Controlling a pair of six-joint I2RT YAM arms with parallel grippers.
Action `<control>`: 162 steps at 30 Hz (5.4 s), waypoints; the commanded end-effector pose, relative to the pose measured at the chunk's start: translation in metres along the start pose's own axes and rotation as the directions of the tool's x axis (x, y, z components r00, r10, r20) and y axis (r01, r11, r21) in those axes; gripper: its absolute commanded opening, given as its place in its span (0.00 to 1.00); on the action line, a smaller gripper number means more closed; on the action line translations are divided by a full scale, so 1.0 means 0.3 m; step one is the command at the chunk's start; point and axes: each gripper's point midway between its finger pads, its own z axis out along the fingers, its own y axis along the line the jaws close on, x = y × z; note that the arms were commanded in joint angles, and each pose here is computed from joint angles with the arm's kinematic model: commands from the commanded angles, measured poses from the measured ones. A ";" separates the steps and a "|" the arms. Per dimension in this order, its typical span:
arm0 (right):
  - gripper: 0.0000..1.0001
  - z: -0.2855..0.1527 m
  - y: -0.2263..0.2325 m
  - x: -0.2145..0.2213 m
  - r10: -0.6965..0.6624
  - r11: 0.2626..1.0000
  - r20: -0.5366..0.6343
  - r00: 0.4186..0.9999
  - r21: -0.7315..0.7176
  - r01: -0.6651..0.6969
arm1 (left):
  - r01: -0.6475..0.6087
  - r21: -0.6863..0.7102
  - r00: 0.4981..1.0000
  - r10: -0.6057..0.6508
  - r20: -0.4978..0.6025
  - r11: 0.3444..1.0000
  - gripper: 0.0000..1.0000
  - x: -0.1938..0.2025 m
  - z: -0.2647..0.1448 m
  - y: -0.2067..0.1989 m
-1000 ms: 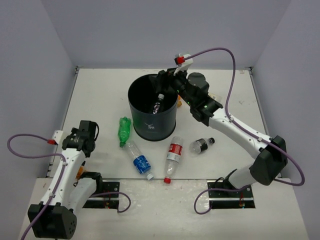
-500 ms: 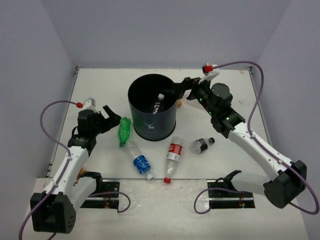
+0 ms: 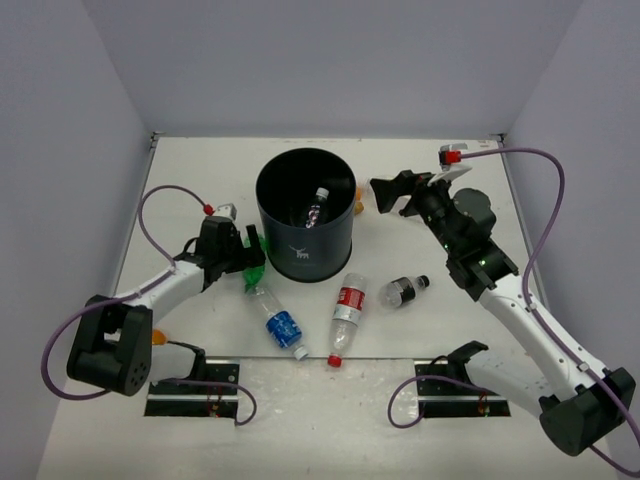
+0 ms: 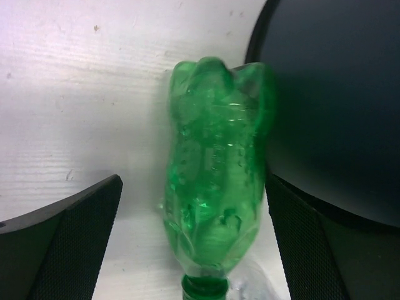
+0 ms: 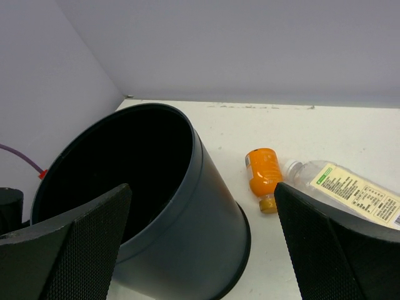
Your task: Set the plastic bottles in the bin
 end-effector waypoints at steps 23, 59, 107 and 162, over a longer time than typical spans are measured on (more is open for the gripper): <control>0.99 -0.068 -0.042 0.012 0.045 0.998 -0.004 0.999 0.052 -0.045 | 0.015 -0.031 0.894 0.001 0.447 0.999 0.28 -0.549 -0.401 -0.155; 0.99 -0.165 -0.082 0.000 0.073 0.992 0.063 0.995 0.102 -0.079 | -0.186 0.165 0.817 0.059 0.574 0.969 1.00 -0.710 -0.614 -0.665; 0.99 -0.114 -0.064 0.025 0.128 0.989 0.028 0.991 0.067 -0.130 | 0.752 -0.618 0.392 -0.597 0.700 -0.230 1.00 0.272 -0.600 0.792; 0.99 -0.167 -0.168 -0.007 0.143 0.963 0.141 0.980 0.211 -0.171 | 0.686 -0.047 0.589 -0.515 0.622 0.726 0.00 -0.559 -0.612 0.389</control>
